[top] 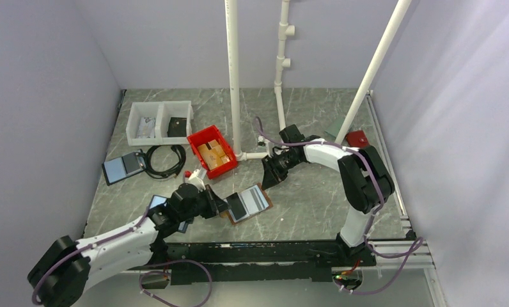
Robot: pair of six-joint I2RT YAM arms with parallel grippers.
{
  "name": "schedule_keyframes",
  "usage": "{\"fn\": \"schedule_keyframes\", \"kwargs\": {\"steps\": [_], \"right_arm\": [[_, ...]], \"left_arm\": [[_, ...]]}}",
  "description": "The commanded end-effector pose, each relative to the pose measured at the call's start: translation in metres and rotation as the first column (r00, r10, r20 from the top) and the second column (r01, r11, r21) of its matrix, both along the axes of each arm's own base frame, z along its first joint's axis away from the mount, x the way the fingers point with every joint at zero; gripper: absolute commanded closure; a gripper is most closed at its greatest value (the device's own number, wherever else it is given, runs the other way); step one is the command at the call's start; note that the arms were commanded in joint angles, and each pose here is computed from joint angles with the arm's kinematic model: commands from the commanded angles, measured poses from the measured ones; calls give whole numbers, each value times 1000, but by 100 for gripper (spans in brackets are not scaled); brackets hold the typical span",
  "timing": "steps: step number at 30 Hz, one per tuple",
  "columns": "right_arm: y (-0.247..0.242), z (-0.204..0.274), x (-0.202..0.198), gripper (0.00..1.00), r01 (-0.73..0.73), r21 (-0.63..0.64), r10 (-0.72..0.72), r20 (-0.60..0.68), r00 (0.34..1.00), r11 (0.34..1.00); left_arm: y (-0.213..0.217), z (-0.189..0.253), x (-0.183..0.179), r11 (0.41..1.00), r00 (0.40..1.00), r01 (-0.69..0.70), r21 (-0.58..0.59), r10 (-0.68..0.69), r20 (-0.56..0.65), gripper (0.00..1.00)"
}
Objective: Take the credit cards out of the card holder
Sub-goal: Remove the credit card from the card holder.
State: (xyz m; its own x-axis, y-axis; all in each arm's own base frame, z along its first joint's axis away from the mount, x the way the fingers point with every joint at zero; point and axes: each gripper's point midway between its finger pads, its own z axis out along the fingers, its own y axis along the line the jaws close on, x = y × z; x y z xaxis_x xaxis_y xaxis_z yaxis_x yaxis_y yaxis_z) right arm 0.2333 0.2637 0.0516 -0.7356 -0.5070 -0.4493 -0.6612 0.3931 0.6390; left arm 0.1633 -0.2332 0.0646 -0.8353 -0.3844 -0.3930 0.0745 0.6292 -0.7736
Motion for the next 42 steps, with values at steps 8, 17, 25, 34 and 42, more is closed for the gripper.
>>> {"fn": "schedule_keyframes", "kwargs": {"steps": [8,17,25,34,42], "right_arm": [[14,70,-23,54,-221,265,184,157,970,939],[13,78,-34,40,-284,320,237,179,955,904],[13,81,-39,38,-317,345,265,189,946,884],[16,98,-53,46,-356,430,305,186,934,829],[16,111,-60,96,-387,468,330,202,922,794]], "left_arm": [[-8,50,4,984,934,171,39,-175,313,100],[-43,81,3,934,838,357,10,-325,439,100],[-58,103,-3,891,771,453,-23,-378,513,100],[-69,116,-5,862,737,503,-62,-391,551,100],[-71,119,-1,868,750,490,-80,-372,547,100]]}}
